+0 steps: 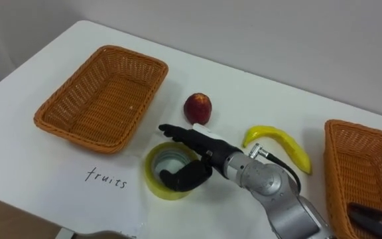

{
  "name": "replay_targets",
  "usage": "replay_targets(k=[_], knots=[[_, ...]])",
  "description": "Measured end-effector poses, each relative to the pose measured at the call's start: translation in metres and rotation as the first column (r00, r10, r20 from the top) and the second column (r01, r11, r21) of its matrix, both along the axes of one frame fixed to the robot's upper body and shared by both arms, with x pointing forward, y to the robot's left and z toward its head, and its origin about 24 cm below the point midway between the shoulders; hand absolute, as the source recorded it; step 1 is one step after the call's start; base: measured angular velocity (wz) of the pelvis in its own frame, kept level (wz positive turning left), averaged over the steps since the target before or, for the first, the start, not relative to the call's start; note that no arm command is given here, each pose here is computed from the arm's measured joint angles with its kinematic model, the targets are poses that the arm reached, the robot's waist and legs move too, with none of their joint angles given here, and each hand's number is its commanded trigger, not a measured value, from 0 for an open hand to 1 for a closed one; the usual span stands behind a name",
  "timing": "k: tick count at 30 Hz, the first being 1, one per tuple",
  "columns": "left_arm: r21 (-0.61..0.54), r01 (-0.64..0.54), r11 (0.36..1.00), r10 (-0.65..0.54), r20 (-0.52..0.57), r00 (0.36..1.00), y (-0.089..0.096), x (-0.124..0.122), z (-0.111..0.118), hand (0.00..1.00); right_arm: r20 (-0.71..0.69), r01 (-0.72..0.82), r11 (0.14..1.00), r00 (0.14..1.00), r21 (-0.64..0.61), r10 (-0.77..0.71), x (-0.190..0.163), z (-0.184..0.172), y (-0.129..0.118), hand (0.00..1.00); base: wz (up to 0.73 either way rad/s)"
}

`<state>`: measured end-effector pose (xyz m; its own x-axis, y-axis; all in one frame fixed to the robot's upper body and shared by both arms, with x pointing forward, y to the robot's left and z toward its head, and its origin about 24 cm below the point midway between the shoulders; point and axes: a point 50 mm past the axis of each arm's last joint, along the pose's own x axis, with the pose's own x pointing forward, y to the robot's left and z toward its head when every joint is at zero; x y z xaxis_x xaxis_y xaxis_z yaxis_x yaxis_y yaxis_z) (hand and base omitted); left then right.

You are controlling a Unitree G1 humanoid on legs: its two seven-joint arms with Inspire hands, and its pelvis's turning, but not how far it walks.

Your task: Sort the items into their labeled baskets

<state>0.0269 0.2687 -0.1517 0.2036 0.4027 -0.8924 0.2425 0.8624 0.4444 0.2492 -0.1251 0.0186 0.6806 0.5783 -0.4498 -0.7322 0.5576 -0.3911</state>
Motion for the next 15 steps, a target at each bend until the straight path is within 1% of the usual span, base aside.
replay_targets(k=[3, 4, 5, 6, 11, 13, 15], knots=[[-0.005, 0.002, 1.000, -0.002, 0.002, 1.000, 0.000, 0.002, 0.000, 0.00, 0.006, -0.010, 1.000, 1.000, -0.019, 0.010, 0.000, 0.000, 0.000, 0.00, 0.00], [-0.012, 0.003, 1.000, -0.003, 0.002, 1.000, 0.000, 0.003, 0.000, 0.00, 0.008, -0.016, 0.999, 1.000, -0.028, 0.016, 0.000, 0.000, 0.000, 0.25, 0.00], [-0.015, 0.003, 1.000, -0.003, 0.001, 1.000, 0.000, 0.003, 0.000, 0.00, 0.009, -0.018, 0.999, 1.000, -0.032, 0.019, 0.000, 0.000, 0.000, 0.43, 0.00], [-0.019, 0.004, 1.000, -0.004, 0.000, 1.000, -0.001, 0.003, 0.000, 0.00, 0.011, -0.022, 0.999, 1.000, -0.039, 0.022, 0.000, 0.000, -0.001, 1.00, 0.00], [-0.034, 0.004, 0.999, -0.004, -0.001, 1.000, -0.001, 0.005, 0.000, 0.00, 0.027, -0.016, 0.998, 0.999, -0.056, 0.017, 0.002, 0.001, -0.003, 1.00, 0.00], [-0.037, 0.004, 0.999, -0.004, -0.002, 1.000, -0.001, 0.005, -0.001, 0.00, 0.056, 0.004, 0.997, 0.998, -0.082, 0.000, 0.006, 0.004, -0.007, 1.00, 0.00], [-0.039, 0.005, 0.999, -0.005, 0.001, 1.000, -0.001, 0.006, 0.000, 0.00, 0.056, 0.023, 0.996, 0.998, -0.090, -0.018, 0.009, 0.003, -0.011, 1.00, 0.00]])
